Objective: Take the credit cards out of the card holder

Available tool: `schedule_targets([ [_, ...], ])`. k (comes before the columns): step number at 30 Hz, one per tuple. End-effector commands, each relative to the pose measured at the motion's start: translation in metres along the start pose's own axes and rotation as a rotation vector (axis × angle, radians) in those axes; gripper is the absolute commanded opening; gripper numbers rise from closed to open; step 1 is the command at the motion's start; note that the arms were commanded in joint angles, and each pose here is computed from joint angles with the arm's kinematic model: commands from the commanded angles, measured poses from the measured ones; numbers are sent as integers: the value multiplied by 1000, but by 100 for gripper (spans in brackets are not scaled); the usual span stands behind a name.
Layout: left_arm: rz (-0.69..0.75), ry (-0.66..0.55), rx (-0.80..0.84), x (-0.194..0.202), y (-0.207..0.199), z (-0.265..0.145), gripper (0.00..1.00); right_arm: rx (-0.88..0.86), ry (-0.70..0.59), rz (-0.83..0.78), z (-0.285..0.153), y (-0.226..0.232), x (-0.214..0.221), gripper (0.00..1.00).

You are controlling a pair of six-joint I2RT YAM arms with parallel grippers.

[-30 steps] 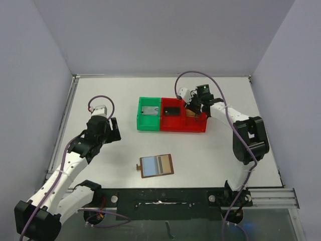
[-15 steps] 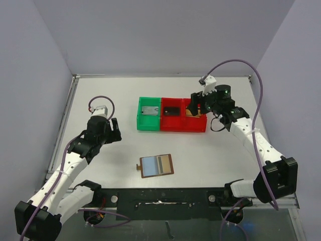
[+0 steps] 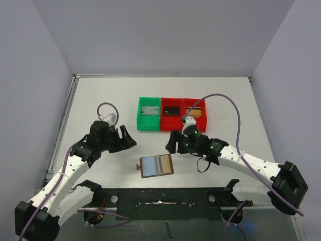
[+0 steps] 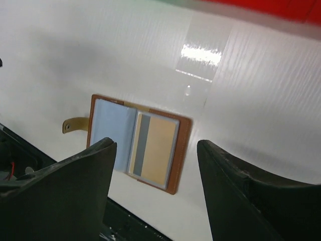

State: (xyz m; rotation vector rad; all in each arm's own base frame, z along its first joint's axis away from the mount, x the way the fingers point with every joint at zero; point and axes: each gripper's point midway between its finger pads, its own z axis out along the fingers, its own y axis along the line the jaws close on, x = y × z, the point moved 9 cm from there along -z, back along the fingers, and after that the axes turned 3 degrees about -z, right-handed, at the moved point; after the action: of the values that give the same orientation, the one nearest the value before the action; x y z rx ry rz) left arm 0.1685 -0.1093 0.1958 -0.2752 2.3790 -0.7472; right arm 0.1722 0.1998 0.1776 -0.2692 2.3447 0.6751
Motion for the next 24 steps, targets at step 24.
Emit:
schedule_targets([
  [24, -4, 179, -37, 83, -43, 44, 59, 85, 107, 204, 41, 34, 57, 36],
])
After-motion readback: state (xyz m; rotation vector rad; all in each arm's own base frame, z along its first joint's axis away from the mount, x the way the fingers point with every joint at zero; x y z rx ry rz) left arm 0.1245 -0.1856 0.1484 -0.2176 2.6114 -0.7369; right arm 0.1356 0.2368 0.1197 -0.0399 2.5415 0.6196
